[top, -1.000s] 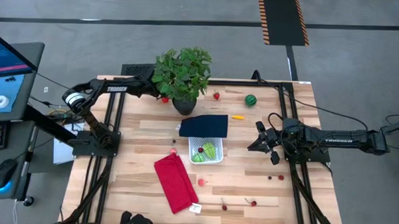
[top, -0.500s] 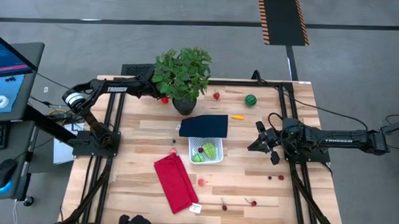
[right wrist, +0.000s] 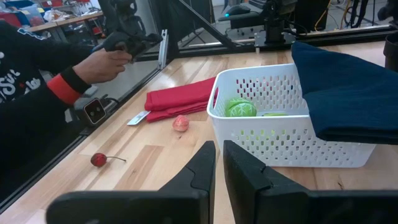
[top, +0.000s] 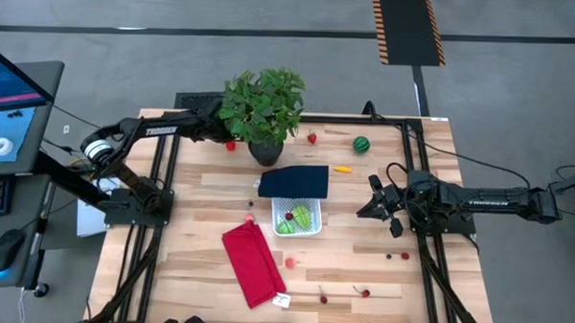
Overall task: Pick and placing Produce into tupperware
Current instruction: Put the left strawberry into the bin
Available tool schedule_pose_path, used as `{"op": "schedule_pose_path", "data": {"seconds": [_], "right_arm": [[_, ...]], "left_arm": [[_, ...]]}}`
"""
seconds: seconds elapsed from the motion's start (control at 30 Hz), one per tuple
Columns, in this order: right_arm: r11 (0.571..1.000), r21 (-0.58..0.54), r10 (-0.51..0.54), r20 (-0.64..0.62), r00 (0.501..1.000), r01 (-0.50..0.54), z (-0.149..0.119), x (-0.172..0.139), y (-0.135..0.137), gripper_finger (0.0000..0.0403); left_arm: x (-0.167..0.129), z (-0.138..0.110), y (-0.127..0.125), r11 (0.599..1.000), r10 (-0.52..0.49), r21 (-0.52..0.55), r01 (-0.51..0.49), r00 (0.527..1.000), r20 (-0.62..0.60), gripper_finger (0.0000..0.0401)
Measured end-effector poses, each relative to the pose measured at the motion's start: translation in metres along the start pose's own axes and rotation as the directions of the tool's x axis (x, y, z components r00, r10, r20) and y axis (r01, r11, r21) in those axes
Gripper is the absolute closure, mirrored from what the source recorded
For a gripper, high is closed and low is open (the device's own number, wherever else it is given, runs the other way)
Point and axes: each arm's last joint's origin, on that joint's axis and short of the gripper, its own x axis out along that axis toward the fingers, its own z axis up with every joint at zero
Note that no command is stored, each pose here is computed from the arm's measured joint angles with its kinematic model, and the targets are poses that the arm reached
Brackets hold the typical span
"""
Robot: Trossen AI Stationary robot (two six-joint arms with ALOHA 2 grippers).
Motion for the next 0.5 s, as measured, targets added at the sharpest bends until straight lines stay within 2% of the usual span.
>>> {"op": "schedule_pose_path", "data": {"seconds": [0.13, 0.5], "right_arm": [[1.0, 0.0, 0.0, 0.0, 1.0, 0.0, 0.0, 0.0, 0.0, 0.0346], [1.0, 0.0, 0.0, 0.0, 1.0, 0.0, 0.0, 0.0, 0.0, 0.0346]], "left_arm": [[-0.012, -0.003, -0.002, 1.0, 0.001, 0.013, -0.001, 1.0, -0.002, 0.0401], [-0.054, -0.022, -0.001, 0.996, 0.088, 0.008, -0.087, 0.996, -0.036, 0.0401]]}}
